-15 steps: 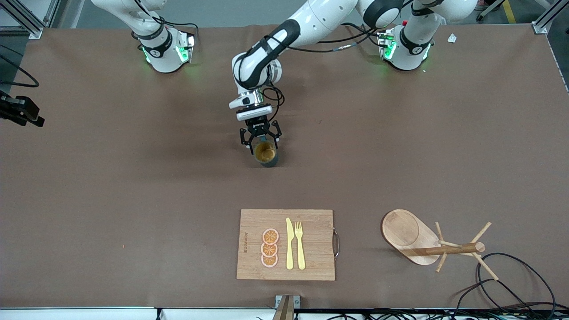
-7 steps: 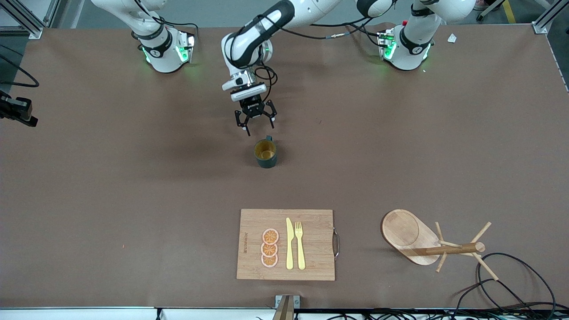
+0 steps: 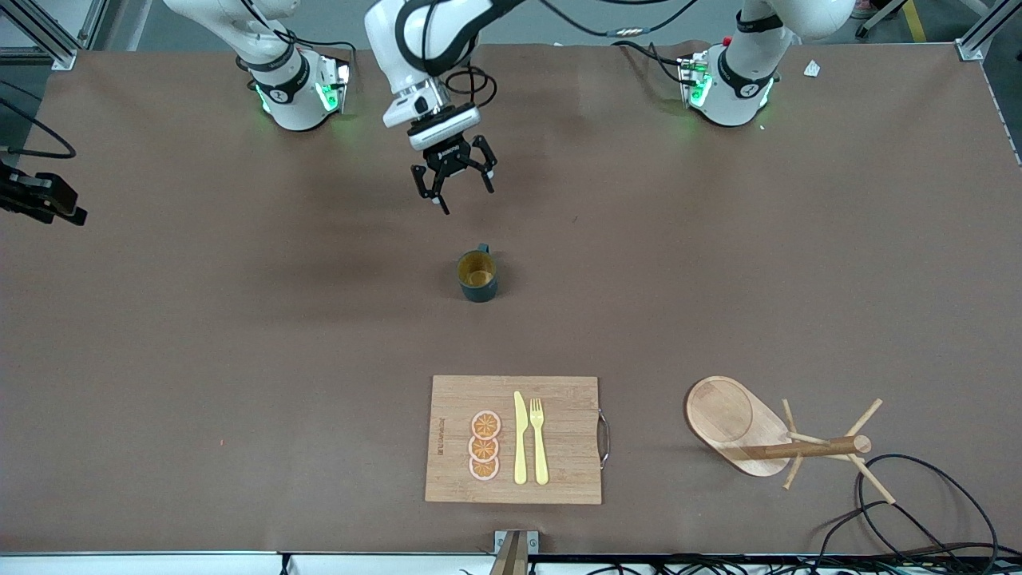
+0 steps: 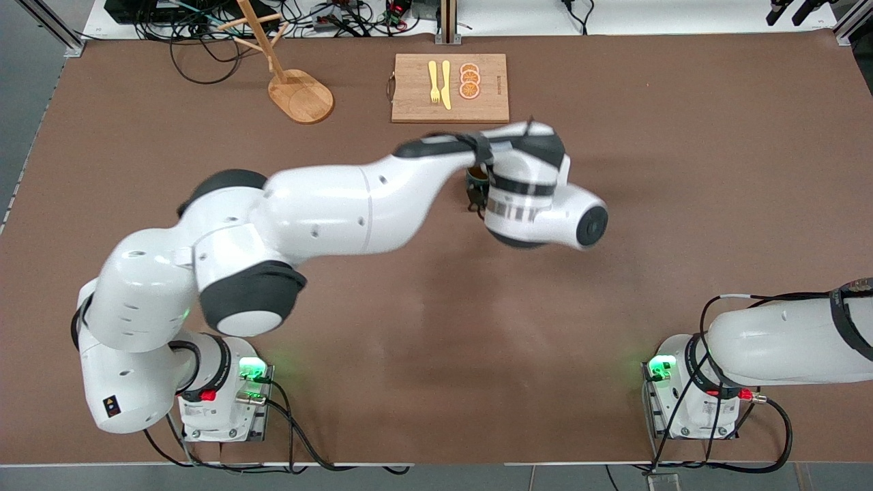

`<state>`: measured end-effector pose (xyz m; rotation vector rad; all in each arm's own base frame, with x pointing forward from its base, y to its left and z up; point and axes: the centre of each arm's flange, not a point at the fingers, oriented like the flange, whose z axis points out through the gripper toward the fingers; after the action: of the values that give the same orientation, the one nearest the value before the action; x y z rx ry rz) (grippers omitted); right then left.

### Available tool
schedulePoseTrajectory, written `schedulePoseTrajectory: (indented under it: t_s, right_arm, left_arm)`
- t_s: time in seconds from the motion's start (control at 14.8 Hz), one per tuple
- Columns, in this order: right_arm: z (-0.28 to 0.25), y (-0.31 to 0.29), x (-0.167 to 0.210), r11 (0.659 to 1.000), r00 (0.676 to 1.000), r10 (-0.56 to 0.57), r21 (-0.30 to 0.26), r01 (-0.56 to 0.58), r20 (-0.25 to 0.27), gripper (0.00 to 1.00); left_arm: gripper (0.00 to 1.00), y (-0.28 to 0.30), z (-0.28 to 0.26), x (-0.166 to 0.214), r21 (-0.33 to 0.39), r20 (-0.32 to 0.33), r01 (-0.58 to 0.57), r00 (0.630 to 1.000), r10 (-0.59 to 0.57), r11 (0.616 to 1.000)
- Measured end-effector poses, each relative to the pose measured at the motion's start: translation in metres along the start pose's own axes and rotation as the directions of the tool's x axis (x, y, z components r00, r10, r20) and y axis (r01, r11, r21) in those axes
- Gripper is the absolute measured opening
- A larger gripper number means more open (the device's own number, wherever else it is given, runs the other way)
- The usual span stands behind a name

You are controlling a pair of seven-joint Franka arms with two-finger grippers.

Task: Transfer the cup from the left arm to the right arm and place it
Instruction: 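Lower the teal mug onto the table and open the left gripper, then raise the left gripper away while the right gripper reaches the mug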

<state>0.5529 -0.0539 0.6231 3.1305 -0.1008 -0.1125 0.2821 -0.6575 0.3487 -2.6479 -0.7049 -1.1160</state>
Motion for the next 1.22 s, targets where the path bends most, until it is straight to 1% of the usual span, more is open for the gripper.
schedulePoseTrajectory:
  t_s: [0.14, 0.34, 0.54, 0.68, 0.95, 1.22]
  right_arm:
    - [0.007, 0.0, 0.004, 1.0, 1.0, -0.001, 0.0, 0.001, 0.014, 0.74]
    - [0.018, -0.003, 0.009, 1.0, 0.999, -0.006, 0.0, 0.006, 0.037, 1.0]
    - [0.038, -0.018, 0.012, 1.0, 0.998, -0.006, -0.002, 0.007, 0.062, 1.0]
    - [0.051, -0.038, 0.013, 1.0, 0.997, 0.003, 0.003, -0.004, 0.072, 1.0]
    - [0.078, -0.108, 0.012, 0.998, 0.997, 0.037, 0.054, -0.04, 0.07, 1.0]
    - [0.142, -0.203, 0.004, 0.995, 0.995, 0.049, 0.084, -0.056, 0.084, 1.0]
  left_arm:
    - [1.0, -0.006, -0.006, 0.074, 0.045, 0.031, -0.016, 0.999, 0.015, 0.999]
    - [1.0, -0.022, 0.02, 0.183, 0.107, 0.128, -0.06, 0.991, 0.046, 0.992]
    - [1.0, -0.05, 0.076, 0.282, 0.162, 0.207, -0.11, 0.975, 0.075, 0.981]
    - [1.0, -0.071, 0.115, 0.328, 0.191, 0.258, -0.151, 0.961, 0.099, 0.97]
    - [1.0, -0.106, 0.17, 0.386, 0.205, 0.321, -0.259, 0.929, 0.186, 0.944]
    - [1.0, -0.149, 0.208, 0.447, 0.202, 0.361, -0.342, 0.897, 0.255, 0.918]
